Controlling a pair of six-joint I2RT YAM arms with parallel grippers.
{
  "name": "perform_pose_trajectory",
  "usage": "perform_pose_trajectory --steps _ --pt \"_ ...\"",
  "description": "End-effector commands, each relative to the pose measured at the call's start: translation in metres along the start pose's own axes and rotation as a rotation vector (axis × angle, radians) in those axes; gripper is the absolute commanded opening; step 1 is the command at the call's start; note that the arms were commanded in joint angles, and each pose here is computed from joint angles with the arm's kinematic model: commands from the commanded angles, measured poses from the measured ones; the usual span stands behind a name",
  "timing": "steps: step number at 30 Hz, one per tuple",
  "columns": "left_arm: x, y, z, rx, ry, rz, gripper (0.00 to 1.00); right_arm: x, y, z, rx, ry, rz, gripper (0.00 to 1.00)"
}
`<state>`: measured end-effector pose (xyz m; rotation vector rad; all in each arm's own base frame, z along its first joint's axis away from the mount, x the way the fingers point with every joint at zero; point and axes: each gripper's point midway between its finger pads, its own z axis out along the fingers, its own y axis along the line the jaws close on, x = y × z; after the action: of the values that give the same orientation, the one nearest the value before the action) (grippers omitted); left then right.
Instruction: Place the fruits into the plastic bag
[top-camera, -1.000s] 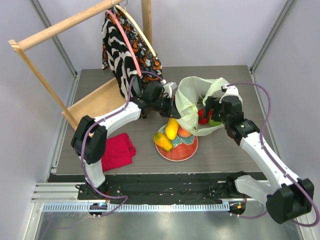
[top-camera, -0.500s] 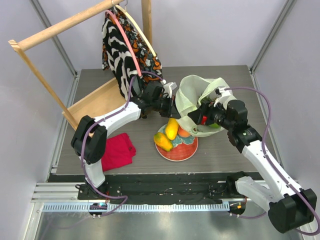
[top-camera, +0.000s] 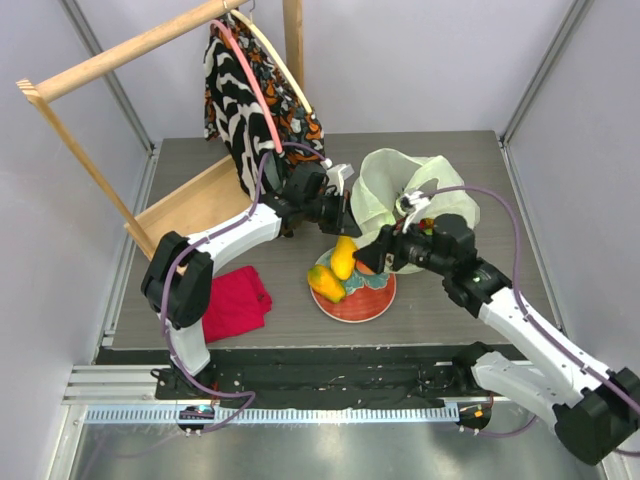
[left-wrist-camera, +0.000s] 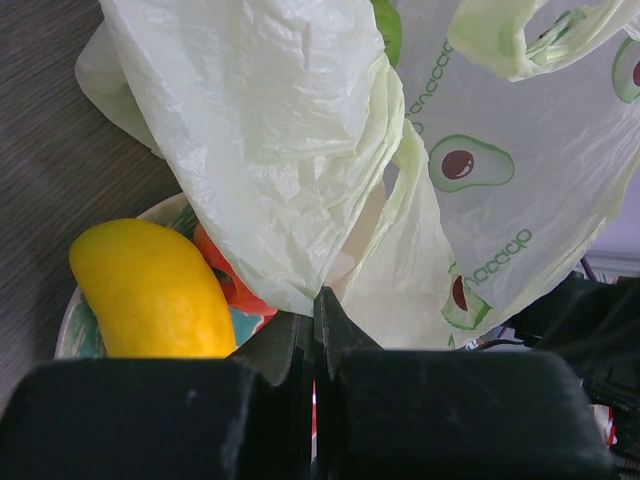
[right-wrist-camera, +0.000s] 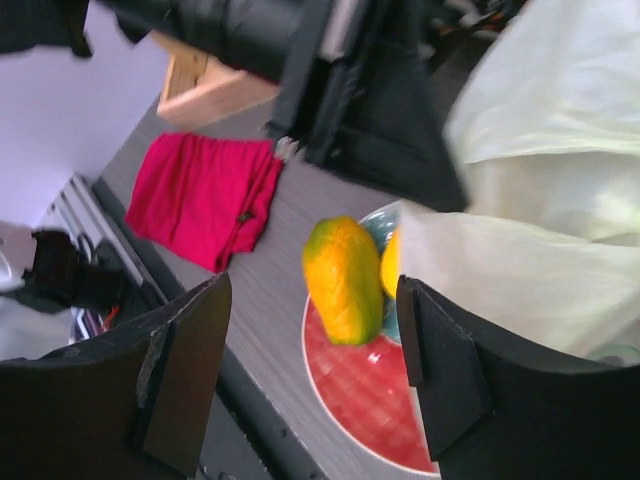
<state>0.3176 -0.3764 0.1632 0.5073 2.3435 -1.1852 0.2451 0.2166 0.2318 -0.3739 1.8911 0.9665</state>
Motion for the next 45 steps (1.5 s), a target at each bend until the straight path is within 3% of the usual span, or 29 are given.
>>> perform_pose_trajectory --steps 1,4,11,20,33,45 --pt "-0.019 -0.021 -0.017 0.043 -0.053 0.044 0.0 0.018 0.021 0.016 0.043 0.098 -0.133 0.73" --pt "-0.019 -0.021 -0.017 0.04 -0.055 0.047 0.0 0.036 0.038 0.027 0.016 0.147 -0.162 0.72" --pt "-0.019 -0.022 -0.018 0.042 -0.055 0.045 0.0 0.075 0.027 0.046 0.147 0.253 -0.253 0.73" --pt "-0.019 -0.021 -0.017 0.04 -0.052 0.042 0.0 0.1 0.011 0.073 0.234 0.286 -0.349 0.73" --pt "-0.017 -0.02 -0.015 0.042 -0.042 0.038 0.0 0.123 0.014 0.1 0.21 0.325 -0.434 0.79" --pt "-0.017 -0.019 -0.014 0.041 -0.04 0.036 0.0 0.144 0.004 0.107 0.229 0.356 -0.457 0.73"
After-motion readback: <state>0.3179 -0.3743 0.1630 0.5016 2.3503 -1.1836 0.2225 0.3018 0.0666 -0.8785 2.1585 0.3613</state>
